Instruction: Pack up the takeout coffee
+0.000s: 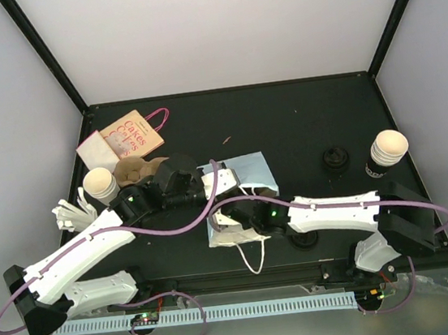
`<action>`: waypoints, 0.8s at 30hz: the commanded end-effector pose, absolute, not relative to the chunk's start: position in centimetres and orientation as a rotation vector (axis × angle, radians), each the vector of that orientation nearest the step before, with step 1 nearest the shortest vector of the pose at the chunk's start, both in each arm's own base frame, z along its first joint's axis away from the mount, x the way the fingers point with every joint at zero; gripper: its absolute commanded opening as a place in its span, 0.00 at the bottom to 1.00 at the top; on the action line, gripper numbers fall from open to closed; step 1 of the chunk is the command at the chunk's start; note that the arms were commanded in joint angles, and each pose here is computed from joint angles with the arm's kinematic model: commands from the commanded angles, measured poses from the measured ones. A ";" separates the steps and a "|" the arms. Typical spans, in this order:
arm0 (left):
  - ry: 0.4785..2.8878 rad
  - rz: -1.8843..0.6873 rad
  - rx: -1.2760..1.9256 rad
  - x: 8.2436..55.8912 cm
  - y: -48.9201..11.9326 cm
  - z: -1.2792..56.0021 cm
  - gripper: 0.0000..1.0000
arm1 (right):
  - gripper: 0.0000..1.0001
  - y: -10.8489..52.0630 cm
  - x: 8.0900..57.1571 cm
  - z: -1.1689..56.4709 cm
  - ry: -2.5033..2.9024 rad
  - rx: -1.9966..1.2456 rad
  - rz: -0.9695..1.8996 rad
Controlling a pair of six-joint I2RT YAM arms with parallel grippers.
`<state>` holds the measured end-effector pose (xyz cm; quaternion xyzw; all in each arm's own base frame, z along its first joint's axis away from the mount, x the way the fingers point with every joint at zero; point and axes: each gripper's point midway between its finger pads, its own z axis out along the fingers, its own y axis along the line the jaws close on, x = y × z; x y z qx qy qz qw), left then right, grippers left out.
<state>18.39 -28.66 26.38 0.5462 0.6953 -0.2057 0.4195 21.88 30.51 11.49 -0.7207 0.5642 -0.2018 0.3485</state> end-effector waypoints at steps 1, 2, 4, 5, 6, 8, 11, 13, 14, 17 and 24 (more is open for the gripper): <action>1.679 -0.600 1.376 17.0 -29.3 28.4 0.02 | 0.01 31.4 23.3 12.5 1.449 -1.824 -0.553; 1.677 -0.601 1.376 17.0 -29.3 28.5 0.01 | 0.01 31.4 23.4 12.4 1.450 -1.826 -0.558; 1.677 -0.600 1.381 16.9 -29.3 28.5 0.02 | 0.01 31.1 23.9 12.2 1.462 -1.828 -0.576; 1.674 -0.601 1.383 16.9 -29.3 28.5 0.02 | 0.01 30.9 24.2 12.1 1.471 -1.825 -0.583; 1.676 -0.605 1.388 16.8 -29.3 28.5 0.01 | 0.01 30.7 24.5 12.1 1.483 -1.820 -0.589; 1.677 -0.615 1.395 16.6 -29.3 28.4 0.02 | 0.01 30.4 25.0 11.9 1.505 -1.814 -0.598; 1.678 -0.636 1.411 16.2 -29.5 28.4 0.02 | 0.01 30.1 25.7 11.7 1.534 -1.800 -0.617; 1.678 -0.646 1.417 16.1 -29.6 28.4 0.02 | 0.01 30.3 25.8 11.4 1.543 -1.793 -0.612; 1.675 -0.652 1.419 16.0 -29.7 28.5 0.02 | 0.01 30.3 25.8 11.1 1.547 -1.798 -0.603; 1.668 -0.666 1.413 16.0 -29.9 28.7 0.02 | 0.01 30.6 25.8 10.5 1.554 -1.803 -0.597; 1.739 -0.634 1.291 17.9 -30.2 29.3 0.02 | 0.01 30.9 26.0 10.0 1.551 -1.803 -0.603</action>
